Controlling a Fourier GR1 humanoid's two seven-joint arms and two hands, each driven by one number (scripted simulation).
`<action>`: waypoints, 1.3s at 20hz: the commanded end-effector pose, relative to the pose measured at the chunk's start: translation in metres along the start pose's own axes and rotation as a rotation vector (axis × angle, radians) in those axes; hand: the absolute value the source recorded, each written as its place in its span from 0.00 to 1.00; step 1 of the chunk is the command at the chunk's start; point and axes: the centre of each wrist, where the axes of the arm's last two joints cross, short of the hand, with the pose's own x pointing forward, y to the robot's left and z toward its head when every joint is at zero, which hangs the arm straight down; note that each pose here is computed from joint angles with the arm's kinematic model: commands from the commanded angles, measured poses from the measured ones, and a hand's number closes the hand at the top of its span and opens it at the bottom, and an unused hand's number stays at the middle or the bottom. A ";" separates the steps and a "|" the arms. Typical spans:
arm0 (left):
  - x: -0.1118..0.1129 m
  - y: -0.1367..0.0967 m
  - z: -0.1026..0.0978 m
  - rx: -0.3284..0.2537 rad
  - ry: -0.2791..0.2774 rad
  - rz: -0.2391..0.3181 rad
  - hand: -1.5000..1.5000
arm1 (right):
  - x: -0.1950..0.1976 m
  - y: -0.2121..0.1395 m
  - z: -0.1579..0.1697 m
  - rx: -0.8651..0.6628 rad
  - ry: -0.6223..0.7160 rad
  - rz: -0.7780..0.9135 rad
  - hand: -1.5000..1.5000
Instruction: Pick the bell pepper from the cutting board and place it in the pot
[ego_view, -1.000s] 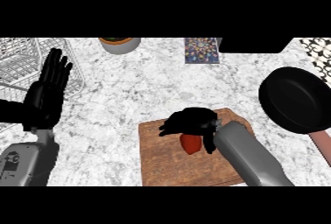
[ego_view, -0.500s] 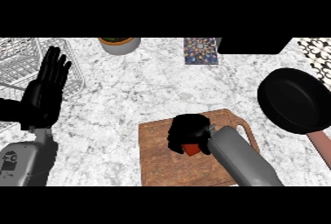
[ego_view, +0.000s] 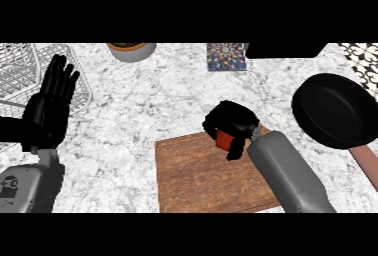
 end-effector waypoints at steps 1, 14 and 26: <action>0.000 0.004 0.001 0.017 -0.003 -0.003 0.50 | -0.037 -0.020 0.021 -0.144 0.435 -0.082 1.00; 0.003 -0.010 -0.003 -0.043 -0.012 0.010 0.50 | -0.054 -0.162 0.023 -0.820 1.481 -0.015 1.00; 0.005 -0.011 -0.015 -0.052 -0.006 0.019 0.50 | -0.027 -0.229 -0.010 -1.101 2.001 0.267 1.00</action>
